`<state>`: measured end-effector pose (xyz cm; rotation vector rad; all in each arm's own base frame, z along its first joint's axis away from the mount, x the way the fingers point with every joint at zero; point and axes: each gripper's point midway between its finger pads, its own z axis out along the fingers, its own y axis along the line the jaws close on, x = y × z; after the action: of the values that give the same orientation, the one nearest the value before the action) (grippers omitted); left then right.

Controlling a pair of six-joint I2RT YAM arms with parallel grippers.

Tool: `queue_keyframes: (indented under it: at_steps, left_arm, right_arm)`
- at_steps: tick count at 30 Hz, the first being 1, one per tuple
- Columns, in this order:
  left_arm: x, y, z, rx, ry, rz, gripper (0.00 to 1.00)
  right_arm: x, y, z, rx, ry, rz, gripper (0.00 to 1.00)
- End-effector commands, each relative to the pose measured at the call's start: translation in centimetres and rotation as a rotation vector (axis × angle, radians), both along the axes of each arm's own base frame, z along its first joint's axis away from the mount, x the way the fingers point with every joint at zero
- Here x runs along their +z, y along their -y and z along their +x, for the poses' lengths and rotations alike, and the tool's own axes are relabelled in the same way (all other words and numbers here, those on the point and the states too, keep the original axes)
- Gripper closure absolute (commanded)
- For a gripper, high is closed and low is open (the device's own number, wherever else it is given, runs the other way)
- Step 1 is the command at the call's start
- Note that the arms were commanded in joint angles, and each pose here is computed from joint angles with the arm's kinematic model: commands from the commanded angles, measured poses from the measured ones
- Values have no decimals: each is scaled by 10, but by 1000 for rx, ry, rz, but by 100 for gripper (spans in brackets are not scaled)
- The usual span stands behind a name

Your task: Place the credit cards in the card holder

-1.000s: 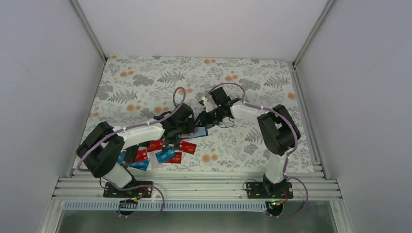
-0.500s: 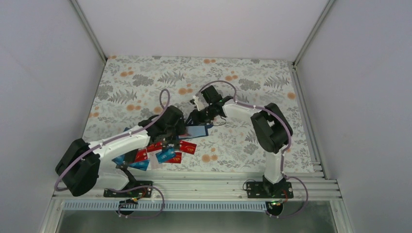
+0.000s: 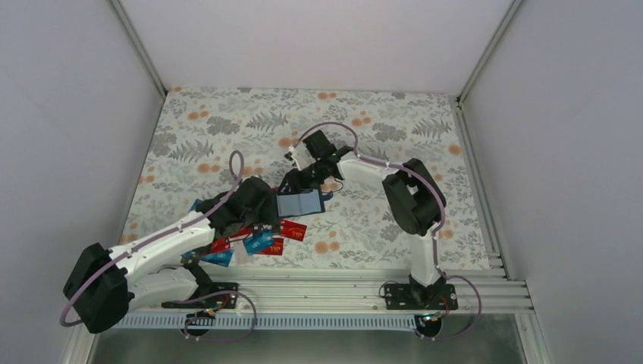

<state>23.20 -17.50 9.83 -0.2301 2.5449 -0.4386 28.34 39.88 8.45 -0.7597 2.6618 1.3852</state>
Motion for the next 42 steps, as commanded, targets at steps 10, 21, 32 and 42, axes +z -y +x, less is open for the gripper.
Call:
queue_keyframes:
  at_steps: [10,21,32,42]
  left_arm:
    - [-16,-43,-28,129,-111,113,86]
    - [-42,-38,-46,64,-203,113,77]
    - [-62,-77,-59,229,-263,246,40]
    - [-54,-117,-14,373,-242,322,19]
  right_arm:
    - [34,30,7,-70,156,-38,60]
    - [12,54,-43,-27,105,-44,56]
    - [-4,52,-93,34,74,-44,55]
    - [1,33,-87,46,101,-40,56]
